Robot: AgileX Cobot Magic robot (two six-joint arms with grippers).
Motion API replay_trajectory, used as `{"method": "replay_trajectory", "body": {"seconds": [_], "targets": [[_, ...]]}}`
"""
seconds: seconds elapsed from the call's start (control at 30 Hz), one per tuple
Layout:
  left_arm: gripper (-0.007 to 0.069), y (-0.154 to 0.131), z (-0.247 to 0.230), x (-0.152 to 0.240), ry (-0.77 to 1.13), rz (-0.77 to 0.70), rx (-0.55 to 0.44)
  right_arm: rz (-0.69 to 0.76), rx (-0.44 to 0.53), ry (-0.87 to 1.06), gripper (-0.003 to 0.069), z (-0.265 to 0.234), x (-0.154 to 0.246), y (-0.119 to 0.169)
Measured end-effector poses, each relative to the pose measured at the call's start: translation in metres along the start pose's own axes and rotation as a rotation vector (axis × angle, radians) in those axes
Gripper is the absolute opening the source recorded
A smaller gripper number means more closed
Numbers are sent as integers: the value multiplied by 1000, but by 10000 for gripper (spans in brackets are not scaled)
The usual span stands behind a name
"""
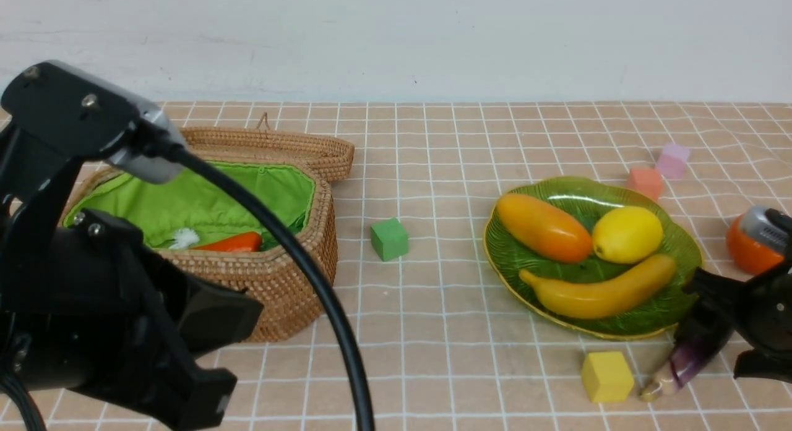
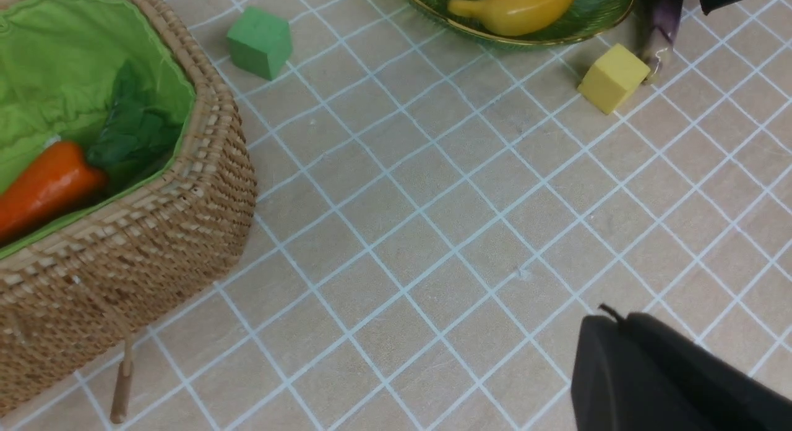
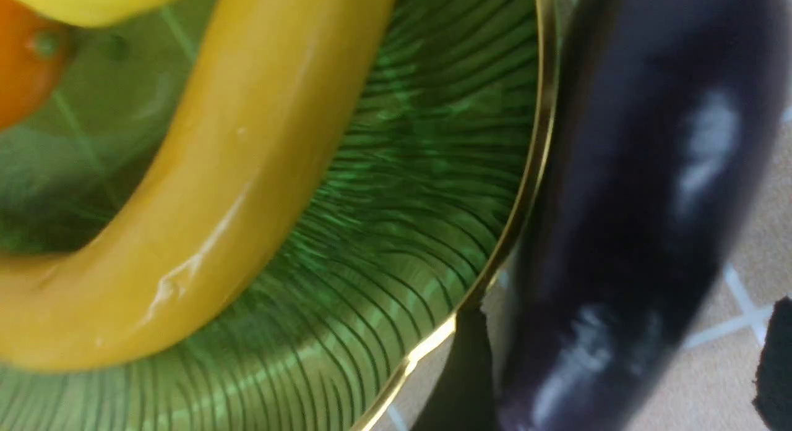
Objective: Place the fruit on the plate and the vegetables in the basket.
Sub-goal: Grab an eggplant with your right arm and place it in the basket on the left.
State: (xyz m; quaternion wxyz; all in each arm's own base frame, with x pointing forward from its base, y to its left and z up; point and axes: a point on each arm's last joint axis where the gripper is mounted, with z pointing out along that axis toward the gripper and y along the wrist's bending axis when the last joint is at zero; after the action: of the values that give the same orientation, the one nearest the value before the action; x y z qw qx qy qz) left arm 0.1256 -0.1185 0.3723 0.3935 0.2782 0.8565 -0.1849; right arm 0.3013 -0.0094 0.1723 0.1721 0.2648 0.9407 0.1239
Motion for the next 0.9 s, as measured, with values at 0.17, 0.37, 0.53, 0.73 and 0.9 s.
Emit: {"method": "replay_trajectory", "body": {"seconds": [0.17,0.37,0.53,0.73,0.9], "targets": [[-9,-1,0,0,2,-10,11,-19,27,20,587,12,0,-4],[-5,-2,0,1,10,-16,17,-33,35,23,536,14,-2,-4],[-2,-1,0,1,14,-10,15,-76,48,48,435,14,-2,-4],[0,8,-9,4,-1,14,-83,-187,79,185,363,-1,-5,3],[0,27,-37,8,-97,-103,-278,-327,-29,146,363,-56,-14,54]]}}
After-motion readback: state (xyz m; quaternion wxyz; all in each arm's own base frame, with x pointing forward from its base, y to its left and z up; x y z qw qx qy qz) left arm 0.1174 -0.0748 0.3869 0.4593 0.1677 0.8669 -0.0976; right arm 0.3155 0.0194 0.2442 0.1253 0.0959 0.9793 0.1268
